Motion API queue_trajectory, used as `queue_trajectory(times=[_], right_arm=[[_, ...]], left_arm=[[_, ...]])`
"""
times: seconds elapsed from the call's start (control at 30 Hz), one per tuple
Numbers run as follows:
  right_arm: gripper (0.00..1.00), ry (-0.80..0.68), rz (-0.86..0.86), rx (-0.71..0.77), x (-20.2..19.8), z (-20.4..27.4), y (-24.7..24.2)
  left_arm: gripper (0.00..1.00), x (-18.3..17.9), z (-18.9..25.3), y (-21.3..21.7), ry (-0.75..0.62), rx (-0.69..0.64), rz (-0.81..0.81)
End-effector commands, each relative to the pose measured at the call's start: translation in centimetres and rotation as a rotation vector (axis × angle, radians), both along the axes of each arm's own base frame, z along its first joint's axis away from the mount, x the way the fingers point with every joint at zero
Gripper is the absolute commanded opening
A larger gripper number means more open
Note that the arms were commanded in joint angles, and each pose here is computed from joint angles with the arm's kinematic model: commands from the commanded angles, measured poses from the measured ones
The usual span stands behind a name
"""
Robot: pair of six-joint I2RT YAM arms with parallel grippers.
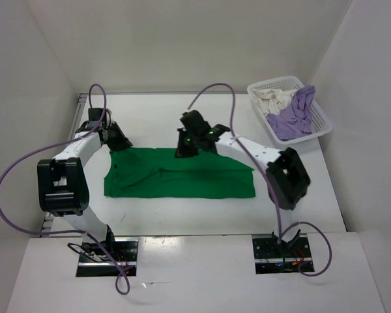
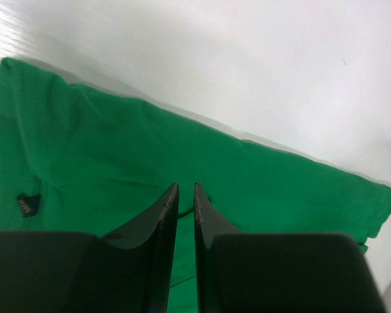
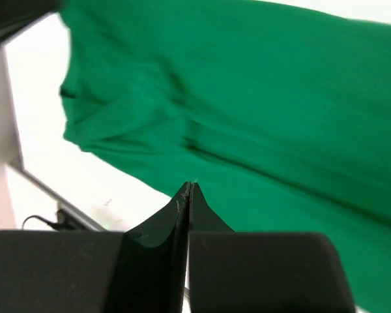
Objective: Fold and stack the t-shirts
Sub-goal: Fold the other side of the tshirt into a rectangle
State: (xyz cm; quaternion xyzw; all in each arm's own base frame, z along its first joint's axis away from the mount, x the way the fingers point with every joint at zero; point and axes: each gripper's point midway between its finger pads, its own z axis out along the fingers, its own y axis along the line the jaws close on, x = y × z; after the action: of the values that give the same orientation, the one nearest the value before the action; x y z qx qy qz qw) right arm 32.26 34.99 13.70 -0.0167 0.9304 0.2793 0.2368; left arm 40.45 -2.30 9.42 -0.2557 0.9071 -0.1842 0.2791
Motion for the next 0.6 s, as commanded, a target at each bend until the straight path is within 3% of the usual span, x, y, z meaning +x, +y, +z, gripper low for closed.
queue_trajectory(times=[0.0, 0.03, 0.17, 0.3, 0.57], right_arm=[[0.01, -0.016, 0.089, 0.084, 1.1, 0.4, 6.3], [0.03, -0.035, 0.112, 0.118, 1.6, 1.7, 7.9], [0.11, -0.011, 0.153, 0.114, 2.1, -0.6, 11.2], [0.33, 0.011, 0.192, 0.065, 1.8, -3.2, 13.6], [0.41, 0.002, 0.182, -0.004, 4.4, -6.4, 15.2]], left_arm=[[0.21, 1.3, -0.5, -0.9, -0.012, -0.096, 0.002], [0.21, 1.3, -0.9, -1.0, 0.001, -0.103, 0.01], [0.21, 1.5, -1.7, -0.9, 0.021, -0.114, 0.037], [0.21, 1.4, -2.9, -0.1, 0.056, -0.129, 0.076], [0.21, 1.2, -3.3, 0.3, 0.065, -0.13, 0.086]])
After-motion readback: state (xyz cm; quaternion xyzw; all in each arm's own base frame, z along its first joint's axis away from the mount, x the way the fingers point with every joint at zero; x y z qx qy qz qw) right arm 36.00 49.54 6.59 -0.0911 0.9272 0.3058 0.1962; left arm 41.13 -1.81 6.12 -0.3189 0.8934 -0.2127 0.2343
